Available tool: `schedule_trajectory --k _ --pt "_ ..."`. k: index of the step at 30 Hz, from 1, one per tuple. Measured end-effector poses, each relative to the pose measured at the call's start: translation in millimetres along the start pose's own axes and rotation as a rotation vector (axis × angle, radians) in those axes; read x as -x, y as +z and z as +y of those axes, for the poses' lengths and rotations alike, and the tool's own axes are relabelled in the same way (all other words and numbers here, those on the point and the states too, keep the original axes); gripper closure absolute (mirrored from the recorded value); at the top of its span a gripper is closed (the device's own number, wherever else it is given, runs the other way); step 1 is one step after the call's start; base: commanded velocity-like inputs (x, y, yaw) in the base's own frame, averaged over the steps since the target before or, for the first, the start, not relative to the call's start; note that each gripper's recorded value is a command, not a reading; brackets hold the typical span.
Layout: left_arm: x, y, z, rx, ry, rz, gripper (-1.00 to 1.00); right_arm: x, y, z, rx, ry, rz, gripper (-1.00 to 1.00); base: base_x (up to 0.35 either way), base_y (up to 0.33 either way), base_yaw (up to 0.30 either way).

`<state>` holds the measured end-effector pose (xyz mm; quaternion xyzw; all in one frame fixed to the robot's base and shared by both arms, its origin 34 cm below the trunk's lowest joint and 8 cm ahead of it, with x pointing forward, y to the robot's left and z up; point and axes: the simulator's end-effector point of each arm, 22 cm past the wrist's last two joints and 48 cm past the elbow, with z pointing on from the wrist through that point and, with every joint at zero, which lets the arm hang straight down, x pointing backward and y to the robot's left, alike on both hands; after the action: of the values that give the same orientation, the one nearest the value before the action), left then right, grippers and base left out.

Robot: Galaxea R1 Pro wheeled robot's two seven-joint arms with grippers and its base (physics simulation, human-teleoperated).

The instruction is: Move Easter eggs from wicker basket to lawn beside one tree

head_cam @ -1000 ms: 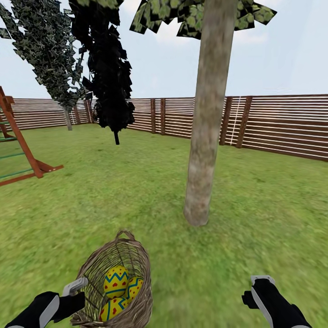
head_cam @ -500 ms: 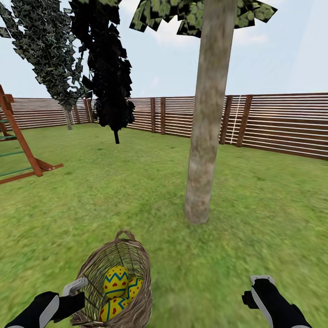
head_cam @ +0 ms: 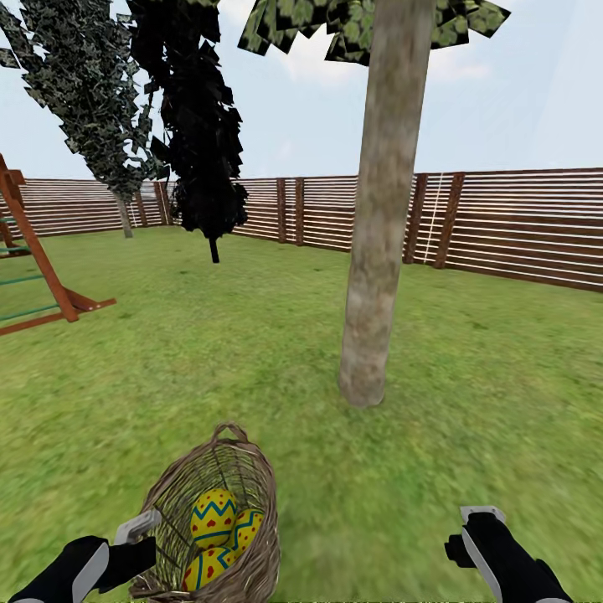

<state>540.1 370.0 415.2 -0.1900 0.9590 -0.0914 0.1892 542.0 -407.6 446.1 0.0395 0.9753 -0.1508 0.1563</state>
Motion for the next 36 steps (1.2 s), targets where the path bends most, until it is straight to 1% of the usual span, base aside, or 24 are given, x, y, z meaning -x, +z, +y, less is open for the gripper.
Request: schedule_trajectory --k 32,35,36 --pt "-35.3 57.1 21.0 -0.001 0.000 0.000 1.00 -35.5 58.0 17.8 0.001 0.002 -0.001 -1.00 0.000 0.000 0.000" --pt "-35.3 58.7 20.8 -0.004 -0.003 -0.004 1.00 -36.7 59.8 18.3 0.001 0.001 -0.001 -1.00 0.000 0.000 0.000" --pt "-34.5 59.2 20.9 -0.004 0.003 -0.004 1.00 -37.5 61.1 18.8 0.001 0.001 -0.002 -1.00 0.000 0.000 0.000"
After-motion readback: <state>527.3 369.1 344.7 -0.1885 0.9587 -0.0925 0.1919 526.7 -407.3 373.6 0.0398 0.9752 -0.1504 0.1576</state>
